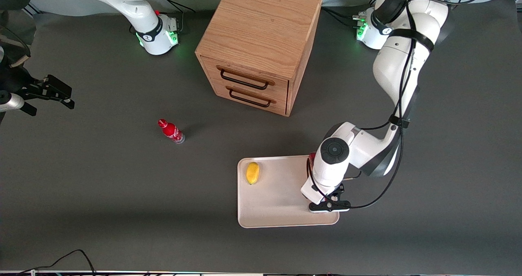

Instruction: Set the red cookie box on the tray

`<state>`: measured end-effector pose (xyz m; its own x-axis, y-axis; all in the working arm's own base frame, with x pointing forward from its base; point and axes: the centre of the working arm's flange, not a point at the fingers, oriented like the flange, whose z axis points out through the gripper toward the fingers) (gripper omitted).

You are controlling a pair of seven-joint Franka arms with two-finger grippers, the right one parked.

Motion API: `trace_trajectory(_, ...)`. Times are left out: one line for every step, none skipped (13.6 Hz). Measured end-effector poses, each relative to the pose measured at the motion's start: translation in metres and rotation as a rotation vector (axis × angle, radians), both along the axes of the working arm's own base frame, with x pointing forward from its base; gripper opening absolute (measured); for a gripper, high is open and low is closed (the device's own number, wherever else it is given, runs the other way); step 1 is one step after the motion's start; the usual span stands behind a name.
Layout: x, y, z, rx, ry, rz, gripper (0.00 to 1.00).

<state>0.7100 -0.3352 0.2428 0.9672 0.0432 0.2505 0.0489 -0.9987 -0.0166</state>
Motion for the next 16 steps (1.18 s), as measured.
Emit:
trace_trajectory(0.002,0.001,0.003,0.001,-0.006,0.002,0.70)
trace_trajectory(0.004,0.004,0.006,0.002,-0.011,0.006,0.82)
trace_trajectory(0.007,0.008,0.011,0.005,-0.015,0.012,0.95)
trace_trajectory(0.009,0.013,0.020,0.013,-0.015,0.021,1.00)
trace_trajectory(0.010,0.021,0.037,0.027,-0.006,0.037,1.00)
trace_trajectory(0.011,0.032,0.063,0.035,0.008,0.054,1.00)
trace_trajectory(0.010,0.046,0.095,0.039,0.037,0.056,1.00)
trace_trajectory(0.007,0.064,0.132,0.035,0.078,0.042,1.00)
trace_trajectory(0.003,0.089,0.170,0.029,0.121,0.015,1.00)
trace_trajectory(-0.003,0.120,0.207,0.021,0.163,-0.024,1.00)
trace_trajectory(-0.010,0.151,0.236,0.011,0.195,-0.063,1.00)
trace_trajectory(-0.018,0.181,0.259,0.007,0.221,-0.100,1.00)
trace_trajectory(-0.026,0.208,0.275,0.010,0.242,-0.132,1.00)
trace_trajectory(-0.035,0.229,0.287,0.016,0.260,-0.159,1.00)
trace_trajectory(-0.045,0.244,0.297,0.017,0.273,-0.184,1.00)
trace_trajectory(-0.056,0.256,0.306,0.016,0.282,-0.210,1.00)
